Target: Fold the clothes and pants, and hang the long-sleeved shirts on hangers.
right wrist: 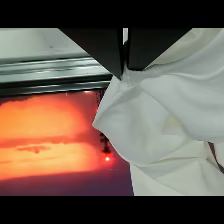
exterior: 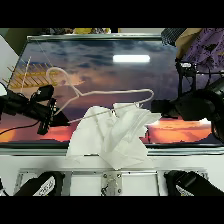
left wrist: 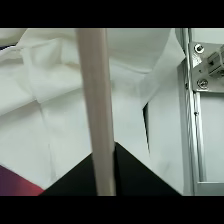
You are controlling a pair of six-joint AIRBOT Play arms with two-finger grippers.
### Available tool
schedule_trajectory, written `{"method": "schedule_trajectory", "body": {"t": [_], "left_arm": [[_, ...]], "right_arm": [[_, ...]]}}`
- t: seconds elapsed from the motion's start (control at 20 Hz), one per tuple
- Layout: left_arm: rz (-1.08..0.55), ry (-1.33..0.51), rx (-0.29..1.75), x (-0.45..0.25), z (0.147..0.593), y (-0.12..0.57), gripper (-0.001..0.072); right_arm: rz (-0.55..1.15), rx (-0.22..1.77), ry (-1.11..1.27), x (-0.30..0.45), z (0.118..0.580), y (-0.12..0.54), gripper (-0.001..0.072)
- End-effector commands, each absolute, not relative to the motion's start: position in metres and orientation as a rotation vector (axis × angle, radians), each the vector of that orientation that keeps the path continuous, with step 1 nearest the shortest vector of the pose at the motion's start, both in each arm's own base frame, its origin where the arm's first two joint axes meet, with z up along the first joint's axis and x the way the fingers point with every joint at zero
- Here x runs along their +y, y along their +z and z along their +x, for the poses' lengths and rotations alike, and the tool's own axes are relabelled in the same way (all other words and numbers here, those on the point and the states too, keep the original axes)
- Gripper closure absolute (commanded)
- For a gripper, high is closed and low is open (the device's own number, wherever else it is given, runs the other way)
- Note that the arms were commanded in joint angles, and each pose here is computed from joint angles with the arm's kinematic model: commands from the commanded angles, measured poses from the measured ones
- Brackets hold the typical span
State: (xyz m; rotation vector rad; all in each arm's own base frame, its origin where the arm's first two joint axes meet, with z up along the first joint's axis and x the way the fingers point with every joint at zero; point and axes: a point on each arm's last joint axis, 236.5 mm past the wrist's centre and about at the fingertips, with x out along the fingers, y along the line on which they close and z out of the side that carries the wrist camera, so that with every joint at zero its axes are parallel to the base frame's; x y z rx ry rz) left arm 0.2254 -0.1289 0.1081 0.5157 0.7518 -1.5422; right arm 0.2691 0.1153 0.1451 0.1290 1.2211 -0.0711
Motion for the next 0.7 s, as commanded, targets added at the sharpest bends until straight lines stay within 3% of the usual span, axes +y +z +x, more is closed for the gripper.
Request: {"method": "schedule_trajectory", "body": {"t": [0.0, 0.35, 0.65], "left_arm": [[0.508, -1.523, 0.761, -0.135, 0.204, 0.097, 0.0683], [0.637, -1.61, 0.959, -0.143, 0.161, 0.059, 0.0683], [0.604, -1.449, 0.912, -0.131, 0.196, 0.067, 0.0684]], "right_arm": [[0.12, 1.225, -0.077, 0.112, 0.271, 0.144, 0.069], [0.121, 1.224, -0.076, 0.112, 0.271, 0.145, 0.069], [0.123, 1.229, -0.076, 0.11, 0.266, 0.147, 0.0689]]}}
